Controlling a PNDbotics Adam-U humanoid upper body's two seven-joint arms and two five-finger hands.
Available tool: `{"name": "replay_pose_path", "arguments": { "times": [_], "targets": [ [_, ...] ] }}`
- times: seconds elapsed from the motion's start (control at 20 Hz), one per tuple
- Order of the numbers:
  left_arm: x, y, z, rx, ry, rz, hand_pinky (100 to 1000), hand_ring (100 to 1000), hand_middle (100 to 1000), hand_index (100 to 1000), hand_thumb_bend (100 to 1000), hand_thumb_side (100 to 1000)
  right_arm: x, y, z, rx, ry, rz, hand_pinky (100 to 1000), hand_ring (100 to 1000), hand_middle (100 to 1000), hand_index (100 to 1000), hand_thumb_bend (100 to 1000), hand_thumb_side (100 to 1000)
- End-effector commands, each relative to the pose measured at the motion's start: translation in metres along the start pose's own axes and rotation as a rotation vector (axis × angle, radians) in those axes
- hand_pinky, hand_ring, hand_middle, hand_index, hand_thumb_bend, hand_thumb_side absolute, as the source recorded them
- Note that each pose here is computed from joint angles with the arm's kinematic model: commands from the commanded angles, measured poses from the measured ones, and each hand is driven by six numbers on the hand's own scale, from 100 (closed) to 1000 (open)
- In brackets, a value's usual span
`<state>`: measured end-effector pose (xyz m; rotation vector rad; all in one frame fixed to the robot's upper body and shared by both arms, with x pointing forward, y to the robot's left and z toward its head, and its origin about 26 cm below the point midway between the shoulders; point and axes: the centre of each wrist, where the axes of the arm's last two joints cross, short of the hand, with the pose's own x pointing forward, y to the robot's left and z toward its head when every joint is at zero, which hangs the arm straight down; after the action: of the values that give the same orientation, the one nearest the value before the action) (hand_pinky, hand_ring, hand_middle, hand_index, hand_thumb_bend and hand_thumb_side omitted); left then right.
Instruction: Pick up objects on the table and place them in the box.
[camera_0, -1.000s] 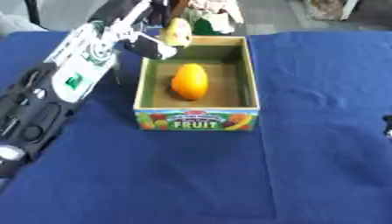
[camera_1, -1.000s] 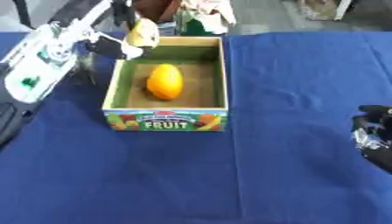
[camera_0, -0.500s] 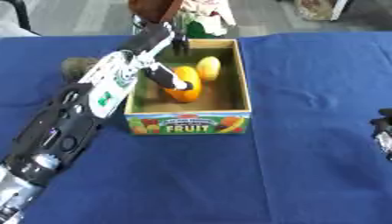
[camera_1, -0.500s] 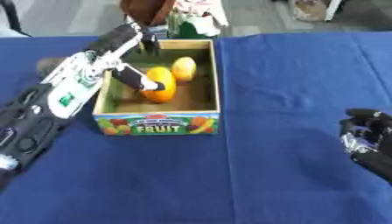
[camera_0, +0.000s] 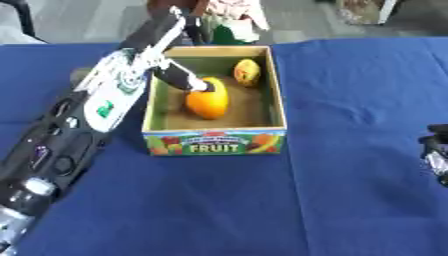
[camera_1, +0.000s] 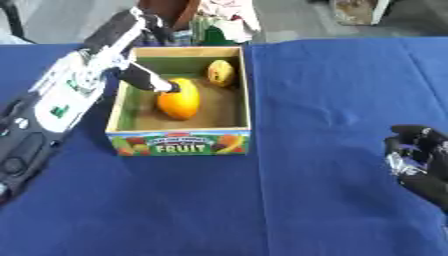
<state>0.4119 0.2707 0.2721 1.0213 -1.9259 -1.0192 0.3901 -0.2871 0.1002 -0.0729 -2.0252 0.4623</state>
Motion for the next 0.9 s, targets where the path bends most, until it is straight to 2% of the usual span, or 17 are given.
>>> {"name": "replay_pose_path", "arguments": {
  "times": [0.05, 0.25, 0.5, 0.6, 0.9],
  "targets": [
    [-0.012, 0.040, 0.011, 0.118, 0.043, -0.017, 563, 666, 479, 633, 820, 133, 0.005, -0.010, -0.002, -0.005, -0.011, 0.030, 560, 697, 522, 719, 100, 142],
    [-0.034, 0.057, 0.031, 0.088, 0.104, -0.093, 601, 661, 498, 645, 826, 155, 0.003, -0.015, 0.002, -0.014, 0.001, 0.043, 560, 697, 522, 719, 100, 142],
    [-0.075, 0.081, 0.059, -0.021, 0.225, -0.255, 639, 650, 511, 664, 818, 175, 0.001, -0.017, 0.005, -0.018, 0.012, 0.047, 559, 697, 522, 718, 100, 144],
    [-0.091, 0.087, 0.070, -0.067, 0.279, -0.277, 641, 650, 512, 665, 812, 174, 0.001, -0.016, 0.005, -0.019, 0.013, 0.047, 559, 696, 521, 718, 100, 143],
    [-0.127, 0.081, 0.084, -0.165, 0.400, -0.295, 648, 645, 535, 667, 808, 175, 0.001, -0.016, 0.006, -0.021, 0.015, 0.045, 558, 696, 521, 718, 100, 142]
  ]
}}
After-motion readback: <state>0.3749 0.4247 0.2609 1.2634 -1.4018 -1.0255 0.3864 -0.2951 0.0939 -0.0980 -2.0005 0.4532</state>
